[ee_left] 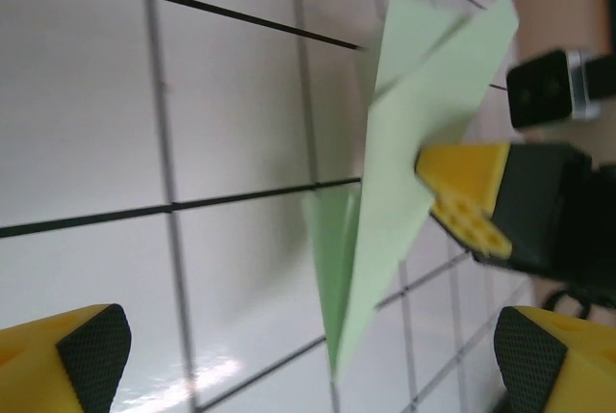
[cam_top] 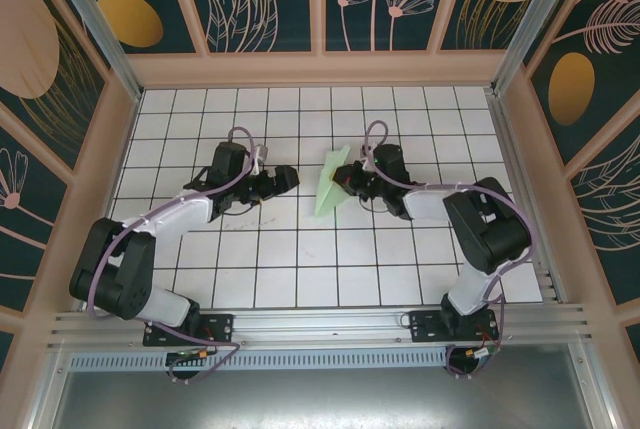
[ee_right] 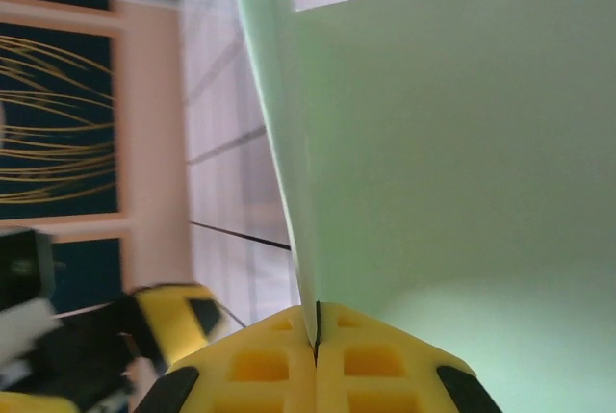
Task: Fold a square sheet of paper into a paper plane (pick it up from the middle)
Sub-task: Turn over the paper at the center of the table.
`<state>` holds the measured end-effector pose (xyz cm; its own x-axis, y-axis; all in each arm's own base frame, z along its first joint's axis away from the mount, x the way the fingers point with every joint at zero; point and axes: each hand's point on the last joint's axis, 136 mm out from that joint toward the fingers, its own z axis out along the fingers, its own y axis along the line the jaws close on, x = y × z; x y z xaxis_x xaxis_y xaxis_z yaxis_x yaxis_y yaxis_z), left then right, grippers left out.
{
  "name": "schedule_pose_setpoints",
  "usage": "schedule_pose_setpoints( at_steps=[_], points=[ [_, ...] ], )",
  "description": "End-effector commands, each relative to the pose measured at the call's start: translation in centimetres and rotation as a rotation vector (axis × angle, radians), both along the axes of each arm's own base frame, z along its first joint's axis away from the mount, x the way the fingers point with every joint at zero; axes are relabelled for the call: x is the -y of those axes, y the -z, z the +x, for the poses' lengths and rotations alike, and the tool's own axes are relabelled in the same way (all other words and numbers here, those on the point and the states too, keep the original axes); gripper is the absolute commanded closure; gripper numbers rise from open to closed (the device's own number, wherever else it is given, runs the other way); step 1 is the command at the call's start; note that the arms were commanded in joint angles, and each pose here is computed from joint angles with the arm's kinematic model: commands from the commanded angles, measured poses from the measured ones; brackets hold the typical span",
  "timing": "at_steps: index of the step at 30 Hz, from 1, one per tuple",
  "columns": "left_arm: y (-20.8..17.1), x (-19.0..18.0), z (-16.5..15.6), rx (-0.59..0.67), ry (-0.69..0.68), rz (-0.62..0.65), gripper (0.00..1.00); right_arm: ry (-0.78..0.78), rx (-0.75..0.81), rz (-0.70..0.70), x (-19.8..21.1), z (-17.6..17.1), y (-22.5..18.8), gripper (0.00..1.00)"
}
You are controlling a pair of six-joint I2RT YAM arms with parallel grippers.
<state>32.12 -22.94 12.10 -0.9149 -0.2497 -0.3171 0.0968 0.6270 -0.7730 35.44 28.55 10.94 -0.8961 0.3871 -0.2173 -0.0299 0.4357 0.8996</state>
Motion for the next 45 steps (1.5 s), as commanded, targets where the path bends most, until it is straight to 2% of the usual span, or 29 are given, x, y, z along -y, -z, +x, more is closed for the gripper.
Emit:
schedule_pose_setpoints(
  at_steps=[1, 11, 18, 20, 27, 31, 36, 39, 42, 45],
  points=[
    [-3.5, 2.1, -1.2, -0.002, 0.088, -0.208, 0.01, -0.073, 0.139, 0.179, -0.9, 0.0, -6.5, 0.95],
    [-6.8, 3.5, -2.1, -0.001, 0.141, -0.431, 0.01, -0.168, 0.158, 0.342, -3.4, -0.6, -11.0, 0.95],
    [-8.1, 3.9, -2.0, 0.012, 0.161, -0.495, 0.02, -0.219, 0.137, 0.398, -5.1, -1.2, -11.9, 0.94],
    [-8.8, 4.0, -1.9, 0.026, 0.169, -0.523, 0.09, -0.235, 0.127, 0.393, -5.7, -1.5, -11.7, 0.94],
    [-9.6, 3.9, -1.6, 0.080, 0.171, -0.517, 0.44, -0.250, 0.093, 0.385, -6.0, -1.7, -10.7, 0.93],
    [-9.5, 3.8, -1.6, 0.100, 0.167, -0.497, 0.65, -0.265, 0.086, 0.362, -6.0, -2.0, -10.5, 0.88],
    [-8.2, 3.5, -1.4, 0.094, 0.151, -0.422, 0.84, -0.249, 0.078, 0.302, -5.2, -1.9, -10.0, 0.78],
    [-6.6, 3.2, -1.2, 0.081, 0.144, -0.324, 0.89, -0.199, 0.081, 0.227, -3.7, -1.4, -9.3, 0.68],
    [-3.8, 1.7, -0.7, 0.063, 0.107, -0.123, 0.90, -0.091, 0.087, 0.057, -1.4, -0.2, -7.8, 0.57],
    [-0.8, -1.2, 0.0, 0.045, 0.043, 0.138, 0.91, 0.028, 0.093, -0.170, 1.3, 0.9, -6.1, 0.51]
  ],
)
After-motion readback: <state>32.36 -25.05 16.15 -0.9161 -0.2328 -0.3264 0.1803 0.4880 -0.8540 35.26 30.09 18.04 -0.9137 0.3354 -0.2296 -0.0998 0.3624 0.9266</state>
